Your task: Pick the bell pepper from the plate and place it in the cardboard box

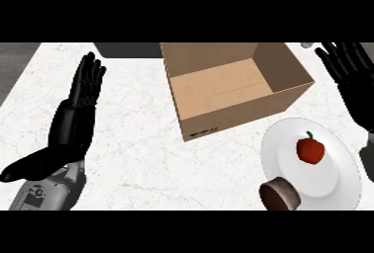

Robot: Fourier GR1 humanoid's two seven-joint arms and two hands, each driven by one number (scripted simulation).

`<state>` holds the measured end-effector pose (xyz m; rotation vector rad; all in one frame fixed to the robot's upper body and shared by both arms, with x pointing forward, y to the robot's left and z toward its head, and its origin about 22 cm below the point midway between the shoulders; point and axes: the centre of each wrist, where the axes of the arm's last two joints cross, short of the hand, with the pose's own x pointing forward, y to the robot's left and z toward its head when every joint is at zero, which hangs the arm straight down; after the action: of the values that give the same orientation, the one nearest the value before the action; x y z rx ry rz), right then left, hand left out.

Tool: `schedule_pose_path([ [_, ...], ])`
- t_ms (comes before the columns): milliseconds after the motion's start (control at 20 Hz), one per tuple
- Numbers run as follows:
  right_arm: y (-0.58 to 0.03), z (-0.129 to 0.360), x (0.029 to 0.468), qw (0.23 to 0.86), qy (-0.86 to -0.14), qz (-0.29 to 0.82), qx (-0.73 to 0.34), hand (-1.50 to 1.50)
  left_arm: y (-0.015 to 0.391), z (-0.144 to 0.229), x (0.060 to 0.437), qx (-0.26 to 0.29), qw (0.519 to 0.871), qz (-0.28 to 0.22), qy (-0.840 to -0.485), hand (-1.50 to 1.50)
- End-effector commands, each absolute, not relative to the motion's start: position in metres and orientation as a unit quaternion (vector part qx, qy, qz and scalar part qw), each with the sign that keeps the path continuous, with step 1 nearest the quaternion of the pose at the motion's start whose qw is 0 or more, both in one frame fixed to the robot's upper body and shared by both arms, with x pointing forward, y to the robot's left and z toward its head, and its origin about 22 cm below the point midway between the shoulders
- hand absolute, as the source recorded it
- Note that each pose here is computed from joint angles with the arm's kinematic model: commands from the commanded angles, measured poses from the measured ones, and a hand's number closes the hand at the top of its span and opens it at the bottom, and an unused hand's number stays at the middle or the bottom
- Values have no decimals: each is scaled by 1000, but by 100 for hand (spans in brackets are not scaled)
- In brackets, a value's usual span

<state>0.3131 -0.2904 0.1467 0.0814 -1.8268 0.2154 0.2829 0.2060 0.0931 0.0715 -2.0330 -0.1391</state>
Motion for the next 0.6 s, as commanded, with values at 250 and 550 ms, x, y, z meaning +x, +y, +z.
schedule_pose_path([
  [250, -361, 71, 271, 681, -730, -11, -53, -150, 351, 27, 253, 311, 683, -86, -656, 0],
  [550, -400, -1, 209, 674, -697, 150, -196, -150, 363, 19, 246, 300, 721, -77, -620, 0],
])
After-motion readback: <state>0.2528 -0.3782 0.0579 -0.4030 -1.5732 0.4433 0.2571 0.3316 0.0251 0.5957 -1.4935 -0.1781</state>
